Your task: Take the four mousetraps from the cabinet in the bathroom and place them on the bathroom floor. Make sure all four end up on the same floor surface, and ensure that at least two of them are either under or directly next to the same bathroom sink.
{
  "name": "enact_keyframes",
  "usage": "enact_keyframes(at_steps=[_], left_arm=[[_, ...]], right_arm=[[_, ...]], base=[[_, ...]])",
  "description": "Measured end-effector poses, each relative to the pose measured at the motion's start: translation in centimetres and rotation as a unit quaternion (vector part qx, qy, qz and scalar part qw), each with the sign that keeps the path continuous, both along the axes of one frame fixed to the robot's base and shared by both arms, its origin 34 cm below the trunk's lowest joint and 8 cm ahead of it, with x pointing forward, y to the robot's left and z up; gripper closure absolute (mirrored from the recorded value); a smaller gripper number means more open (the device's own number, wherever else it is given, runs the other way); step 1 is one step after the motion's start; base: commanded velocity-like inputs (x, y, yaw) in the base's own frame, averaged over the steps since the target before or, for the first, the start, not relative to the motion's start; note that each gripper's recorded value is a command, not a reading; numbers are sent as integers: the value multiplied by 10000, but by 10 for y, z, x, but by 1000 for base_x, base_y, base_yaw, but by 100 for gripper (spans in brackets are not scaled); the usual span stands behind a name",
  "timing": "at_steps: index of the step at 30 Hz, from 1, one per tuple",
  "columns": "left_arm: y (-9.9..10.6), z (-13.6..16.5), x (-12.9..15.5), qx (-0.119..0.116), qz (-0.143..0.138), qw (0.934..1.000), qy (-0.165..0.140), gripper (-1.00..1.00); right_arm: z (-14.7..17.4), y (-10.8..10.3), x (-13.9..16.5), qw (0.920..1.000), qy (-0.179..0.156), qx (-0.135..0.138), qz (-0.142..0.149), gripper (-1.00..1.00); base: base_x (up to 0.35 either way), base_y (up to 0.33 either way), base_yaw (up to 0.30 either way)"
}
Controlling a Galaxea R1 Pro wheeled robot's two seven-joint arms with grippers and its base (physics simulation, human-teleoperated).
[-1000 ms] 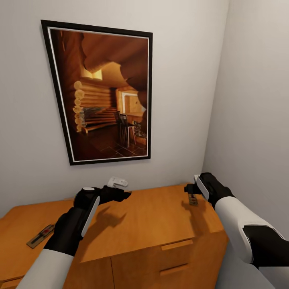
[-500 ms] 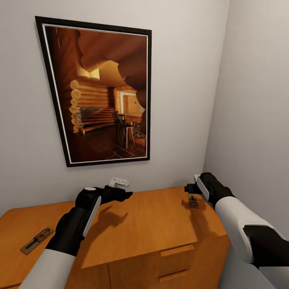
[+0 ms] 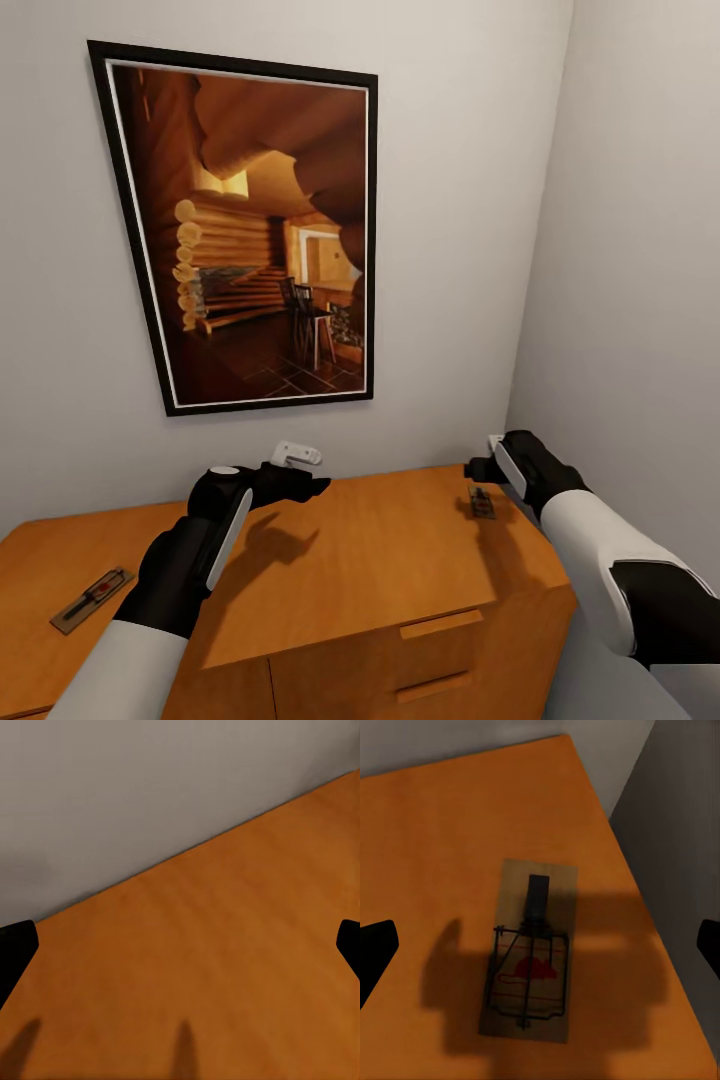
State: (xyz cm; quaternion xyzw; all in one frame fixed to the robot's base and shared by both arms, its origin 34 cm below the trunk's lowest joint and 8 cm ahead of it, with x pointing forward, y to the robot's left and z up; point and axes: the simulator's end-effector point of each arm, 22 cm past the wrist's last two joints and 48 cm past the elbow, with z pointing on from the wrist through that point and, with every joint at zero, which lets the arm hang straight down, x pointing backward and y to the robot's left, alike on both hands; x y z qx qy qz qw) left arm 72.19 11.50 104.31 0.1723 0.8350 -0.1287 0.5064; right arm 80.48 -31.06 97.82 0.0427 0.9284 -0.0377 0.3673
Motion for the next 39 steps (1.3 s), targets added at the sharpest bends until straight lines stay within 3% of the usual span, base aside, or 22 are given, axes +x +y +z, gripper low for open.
enact_keyframes(at_steps=[5, 17, 39], left_arm=[[0, 0, 0, -3, -1, 10000, 1, -100], [-1, 0, 0, -11, -7, 10000, -1, -100], [0, 0, 0, -4, -2, 10000, -2, -100]], right_arm=[[0, -2, 0, 10000, -2, 35, -27, -100], [-9, -6, -4, 9987, 49, 440, -239, -100], [-20, -3, -9, 9982, 174, 507, -277, -100]], base=[[0, 0, 0], [0, 0, 0], [0, 0, 0]])
